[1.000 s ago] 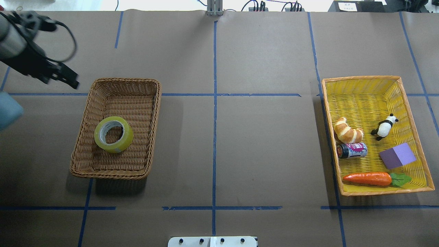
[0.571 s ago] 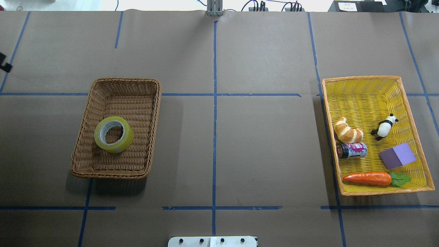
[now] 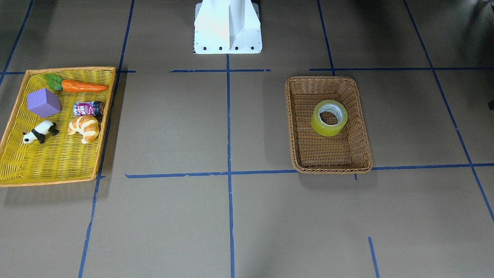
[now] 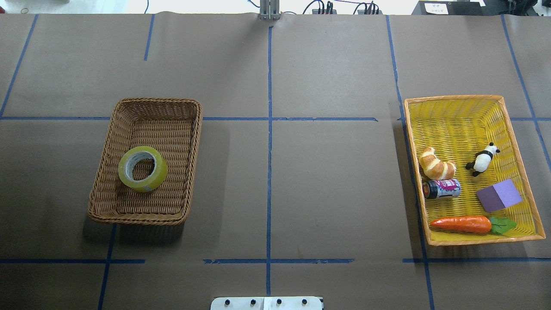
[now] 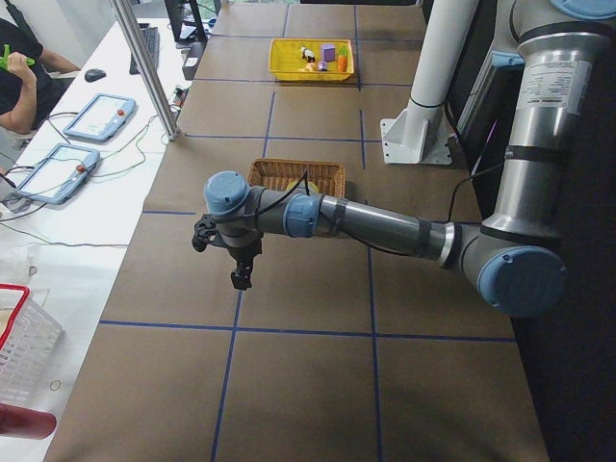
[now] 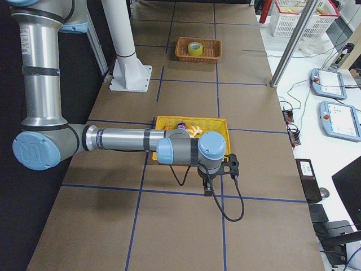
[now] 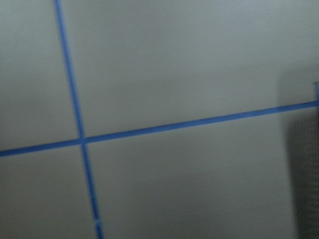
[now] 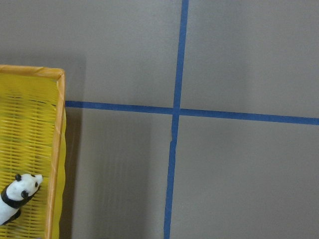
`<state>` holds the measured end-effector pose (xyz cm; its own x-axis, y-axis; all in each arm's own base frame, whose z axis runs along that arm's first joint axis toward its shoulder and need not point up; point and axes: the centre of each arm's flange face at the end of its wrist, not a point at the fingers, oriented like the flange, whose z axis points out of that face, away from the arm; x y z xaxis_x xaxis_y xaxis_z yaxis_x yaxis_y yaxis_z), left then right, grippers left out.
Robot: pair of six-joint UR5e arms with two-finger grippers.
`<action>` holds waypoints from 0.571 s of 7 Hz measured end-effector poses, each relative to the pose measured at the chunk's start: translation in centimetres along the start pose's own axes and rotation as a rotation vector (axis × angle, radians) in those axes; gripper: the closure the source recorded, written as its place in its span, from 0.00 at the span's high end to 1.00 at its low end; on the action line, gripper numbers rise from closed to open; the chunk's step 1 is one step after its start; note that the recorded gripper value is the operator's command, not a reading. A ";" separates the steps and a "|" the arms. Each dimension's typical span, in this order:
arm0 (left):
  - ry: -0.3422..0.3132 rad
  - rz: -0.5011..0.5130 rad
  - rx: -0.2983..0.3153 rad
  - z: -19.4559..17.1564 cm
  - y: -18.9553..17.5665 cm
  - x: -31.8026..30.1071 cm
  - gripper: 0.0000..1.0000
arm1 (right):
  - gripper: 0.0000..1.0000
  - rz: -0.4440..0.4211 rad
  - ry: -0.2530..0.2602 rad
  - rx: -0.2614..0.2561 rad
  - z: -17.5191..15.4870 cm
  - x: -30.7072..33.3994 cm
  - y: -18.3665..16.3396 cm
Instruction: Move tape to another basket
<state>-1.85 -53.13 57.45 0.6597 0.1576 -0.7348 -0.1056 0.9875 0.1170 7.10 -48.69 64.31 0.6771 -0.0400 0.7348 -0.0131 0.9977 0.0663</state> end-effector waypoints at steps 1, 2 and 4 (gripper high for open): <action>-0.004 -0.011 -0.012 0.5 0.6 -2.2 1.00 | 1.00 0.022 -0.003 -0.007 0.5 0.5 0.3; -0.010 -0.027 -0.021 0.9 1.2 -4.6 1.00 | 1.00 0.033 -0.006 -0.012 0.8 0.8 0.7; -0.017 -0.057 -0.029 0.9 3.1 -8.6 1.00 | 1.00 0.037 -0.008 -0.013 0.8 0.8 0.8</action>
<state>-7.18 -51.46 64.75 0.6775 0.1017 -0.7285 -0.0887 0.9945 0.0563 7.03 -47.95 65.55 0.6706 -0.0037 0.7418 -0.0281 0.9991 0.0303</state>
